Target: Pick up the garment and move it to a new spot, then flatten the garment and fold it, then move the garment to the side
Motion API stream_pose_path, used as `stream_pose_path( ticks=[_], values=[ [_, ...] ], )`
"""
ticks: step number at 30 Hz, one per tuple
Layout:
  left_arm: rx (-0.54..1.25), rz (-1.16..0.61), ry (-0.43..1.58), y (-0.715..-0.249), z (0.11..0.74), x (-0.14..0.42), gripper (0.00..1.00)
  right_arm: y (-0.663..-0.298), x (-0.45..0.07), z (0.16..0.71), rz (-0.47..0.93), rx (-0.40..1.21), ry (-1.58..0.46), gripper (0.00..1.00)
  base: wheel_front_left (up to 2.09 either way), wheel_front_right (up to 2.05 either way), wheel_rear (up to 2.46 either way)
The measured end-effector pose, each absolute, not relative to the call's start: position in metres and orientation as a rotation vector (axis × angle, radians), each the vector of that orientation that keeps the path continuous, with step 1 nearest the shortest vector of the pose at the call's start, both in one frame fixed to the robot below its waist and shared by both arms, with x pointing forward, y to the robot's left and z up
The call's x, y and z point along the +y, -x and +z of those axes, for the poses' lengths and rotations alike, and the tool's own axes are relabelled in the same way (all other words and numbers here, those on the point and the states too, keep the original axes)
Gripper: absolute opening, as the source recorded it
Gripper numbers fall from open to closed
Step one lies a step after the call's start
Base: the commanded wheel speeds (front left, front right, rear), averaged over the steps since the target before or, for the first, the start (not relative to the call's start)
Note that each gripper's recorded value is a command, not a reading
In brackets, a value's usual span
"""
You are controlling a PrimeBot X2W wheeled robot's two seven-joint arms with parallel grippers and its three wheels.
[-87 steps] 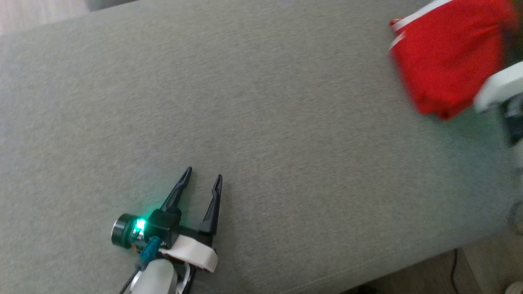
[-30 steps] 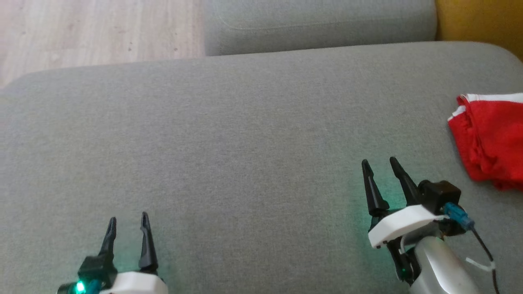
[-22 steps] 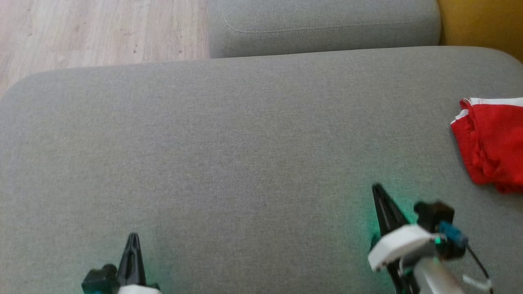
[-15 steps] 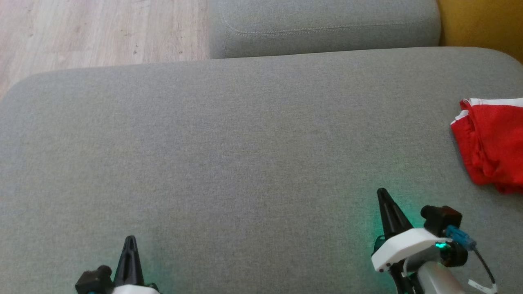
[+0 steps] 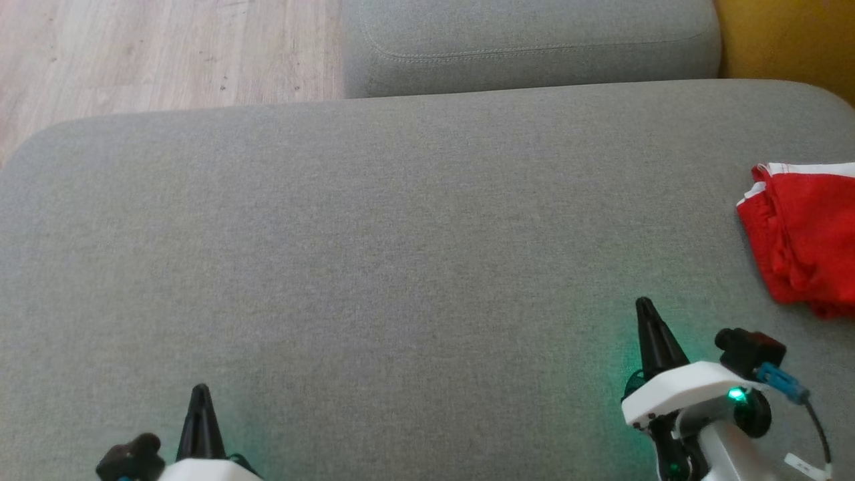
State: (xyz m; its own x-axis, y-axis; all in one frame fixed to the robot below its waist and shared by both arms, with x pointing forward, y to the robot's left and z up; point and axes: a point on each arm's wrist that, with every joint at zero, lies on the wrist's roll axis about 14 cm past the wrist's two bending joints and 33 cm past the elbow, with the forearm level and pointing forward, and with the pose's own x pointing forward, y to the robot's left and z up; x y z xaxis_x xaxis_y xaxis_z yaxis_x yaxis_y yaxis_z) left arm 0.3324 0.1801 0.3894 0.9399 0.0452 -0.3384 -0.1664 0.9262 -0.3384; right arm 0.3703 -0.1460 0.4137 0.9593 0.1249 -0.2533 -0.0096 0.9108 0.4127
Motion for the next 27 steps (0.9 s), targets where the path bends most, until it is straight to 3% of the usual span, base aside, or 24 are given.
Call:
stream_pose_path(
  ticks=[27],
  values=[
    [0.315,0.164,0.671,-0.340,0.400,0.184,0.00,-0.379,-0.164,0.431,-0.024,0.236,-0.710,0.00,0.00,0.00,0.00]
  ],
)
